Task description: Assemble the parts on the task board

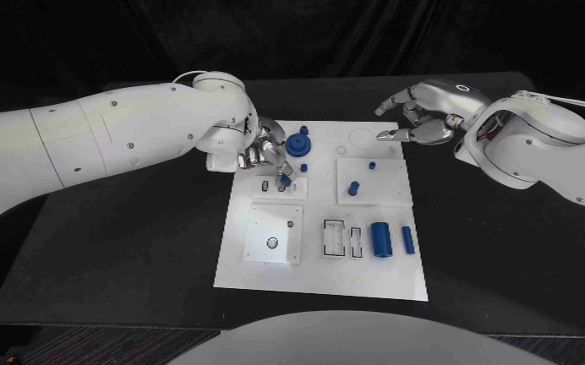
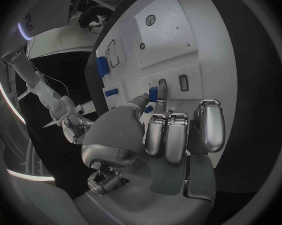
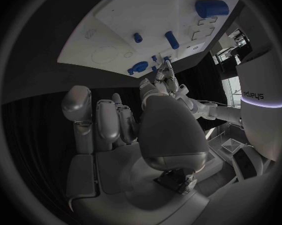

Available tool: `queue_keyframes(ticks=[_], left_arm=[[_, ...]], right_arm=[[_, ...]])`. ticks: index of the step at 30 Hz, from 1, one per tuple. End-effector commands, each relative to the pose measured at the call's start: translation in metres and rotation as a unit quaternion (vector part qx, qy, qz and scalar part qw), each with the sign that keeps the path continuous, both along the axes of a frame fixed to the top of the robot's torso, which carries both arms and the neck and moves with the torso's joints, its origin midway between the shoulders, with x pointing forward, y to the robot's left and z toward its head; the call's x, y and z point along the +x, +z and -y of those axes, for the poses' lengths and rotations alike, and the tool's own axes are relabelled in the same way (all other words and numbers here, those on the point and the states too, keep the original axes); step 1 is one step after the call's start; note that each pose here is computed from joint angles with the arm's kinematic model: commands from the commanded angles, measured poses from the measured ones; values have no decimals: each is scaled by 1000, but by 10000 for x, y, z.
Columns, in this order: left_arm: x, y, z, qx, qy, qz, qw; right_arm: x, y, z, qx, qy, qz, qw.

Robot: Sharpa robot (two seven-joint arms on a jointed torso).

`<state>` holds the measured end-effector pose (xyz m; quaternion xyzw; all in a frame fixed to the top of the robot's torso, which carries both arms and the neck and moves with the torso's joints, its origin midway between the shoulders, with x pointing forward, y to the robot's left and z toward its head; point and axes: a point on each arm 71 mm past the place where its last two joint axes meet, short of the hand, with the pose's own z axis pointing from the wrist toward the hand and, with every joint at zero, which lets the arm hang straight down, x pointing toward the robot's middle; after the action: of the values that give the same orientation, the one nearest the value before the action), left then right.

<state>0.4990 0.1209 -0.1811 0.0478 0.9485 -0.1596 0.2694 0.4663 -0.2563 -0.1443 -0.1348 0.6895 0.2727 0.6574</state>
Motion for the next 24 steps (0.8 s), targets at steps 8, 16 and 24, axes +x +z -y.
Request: queue_keyframes(ticks=[8,16,24], left_arm=[[-38,-7,-42,-4,1,-3,1000],[-53,-6,-93,-4,5,-2,1000],[-58,-7,-138,-4,9,-2,1000]], right_arm=[[-3,-29,21,-6,-10,-8,1000],[-5,-38,23,-9,-11,-12,1000],[-7,-42,28,-10,-13,-15,1000]])
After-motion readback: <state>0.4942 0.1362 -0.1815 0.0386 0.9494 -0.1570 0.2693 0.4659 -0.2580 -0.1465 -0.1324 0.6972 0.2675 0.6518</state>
